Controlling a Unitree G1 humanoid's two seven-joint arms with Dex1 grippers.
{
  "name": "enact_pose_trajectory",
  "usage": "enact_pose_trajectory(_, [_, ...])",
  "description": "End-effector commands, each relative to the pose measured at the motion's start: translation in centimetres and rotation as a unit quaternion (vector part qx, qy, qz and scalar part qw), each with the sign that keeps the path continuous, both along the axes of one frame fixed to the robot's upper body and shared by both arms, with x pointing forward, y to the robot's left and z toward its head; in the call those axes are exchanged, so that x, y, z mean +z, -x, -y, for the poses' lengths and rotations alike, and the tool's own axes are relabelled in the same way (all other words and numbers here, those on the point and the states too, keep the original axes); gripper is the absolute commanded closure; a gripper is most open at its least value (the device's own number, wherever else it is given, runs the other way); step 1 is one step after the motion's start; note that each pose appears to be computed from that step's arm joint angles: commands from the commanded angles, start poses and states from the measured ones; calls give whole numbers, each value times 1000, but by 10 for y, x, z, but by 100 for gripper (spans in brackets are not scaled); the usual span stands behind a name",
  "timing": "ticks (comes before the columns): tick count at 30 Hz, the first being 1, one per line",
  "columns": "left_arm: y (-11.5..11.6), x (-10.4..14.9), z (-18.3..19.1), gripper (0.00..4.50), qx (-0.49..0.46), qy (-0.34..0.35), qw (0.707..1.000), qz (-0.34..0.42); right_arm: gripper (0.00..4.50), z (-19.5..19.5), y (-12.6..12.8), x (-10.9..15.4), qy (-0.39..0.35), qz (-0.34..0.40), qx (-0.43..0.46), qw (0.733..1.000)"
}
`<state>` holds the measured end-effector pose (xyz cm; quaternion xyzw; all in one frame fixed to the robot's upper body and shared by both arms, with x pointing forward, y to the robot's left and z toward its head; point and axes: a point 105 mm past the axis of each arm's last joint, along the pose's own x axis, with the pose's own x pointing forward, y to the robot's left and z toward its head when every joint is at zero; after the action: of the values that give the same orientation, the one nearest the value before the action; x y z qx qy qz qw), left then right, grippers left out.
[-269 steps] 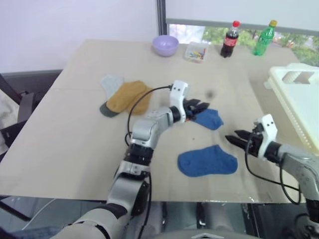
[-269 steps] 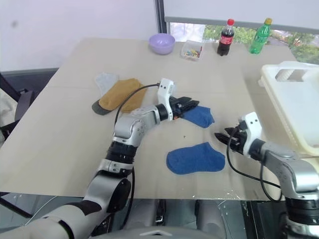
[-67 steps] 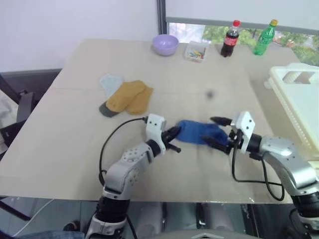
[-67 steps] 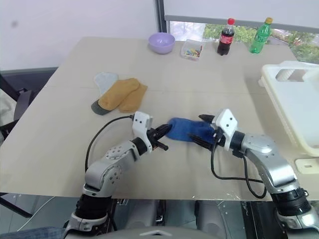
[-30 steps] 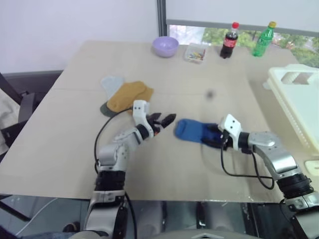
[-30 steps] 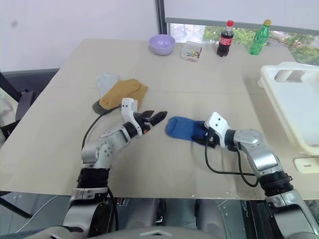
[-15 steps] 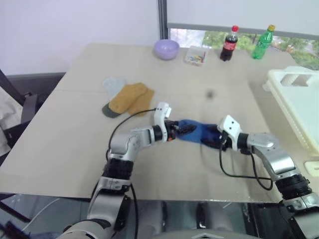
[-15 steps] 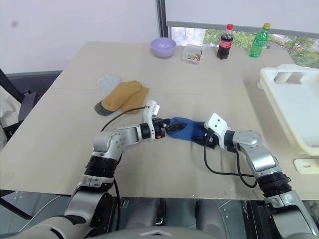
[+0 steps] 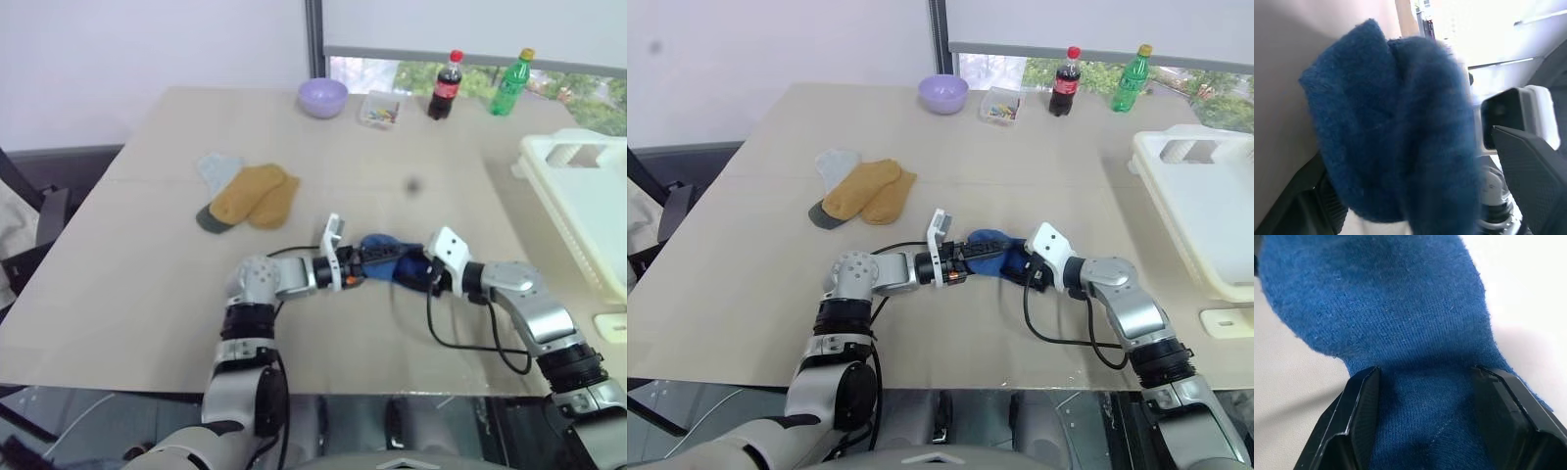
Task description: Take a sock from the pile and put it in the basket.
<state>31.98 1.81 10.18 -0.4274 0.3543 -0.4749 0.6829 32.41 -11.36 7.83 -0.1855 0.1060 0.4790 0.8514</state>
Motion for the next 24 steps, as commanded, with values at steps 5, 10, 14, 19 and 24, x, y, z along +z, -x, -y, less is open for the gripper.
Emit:
enact_pose_trajectory(5, [-5,30,1,8,-1,68,998,7,152,6,1,-19,27,-29,-15,999])
enact_pose_trajectory(10, [-2,40,1,8,-10,89,996,8,152,6,1,-20,29,-27,-16,999])
enact_pose_trajectory(14, [5,46,4,8,-29,102,994,9,152,7,-1,-18,30,-23,-20,999])
enact_pose_trajectory(19, [10,46,7,8,-39,105,994,5,152,4,-1,-12,18,-20,-21,999])
enact_pose_trajectory(24, [8,40,15,8,-39,101,994,-7,152,-5,0,0,2,-15,-14,1000])
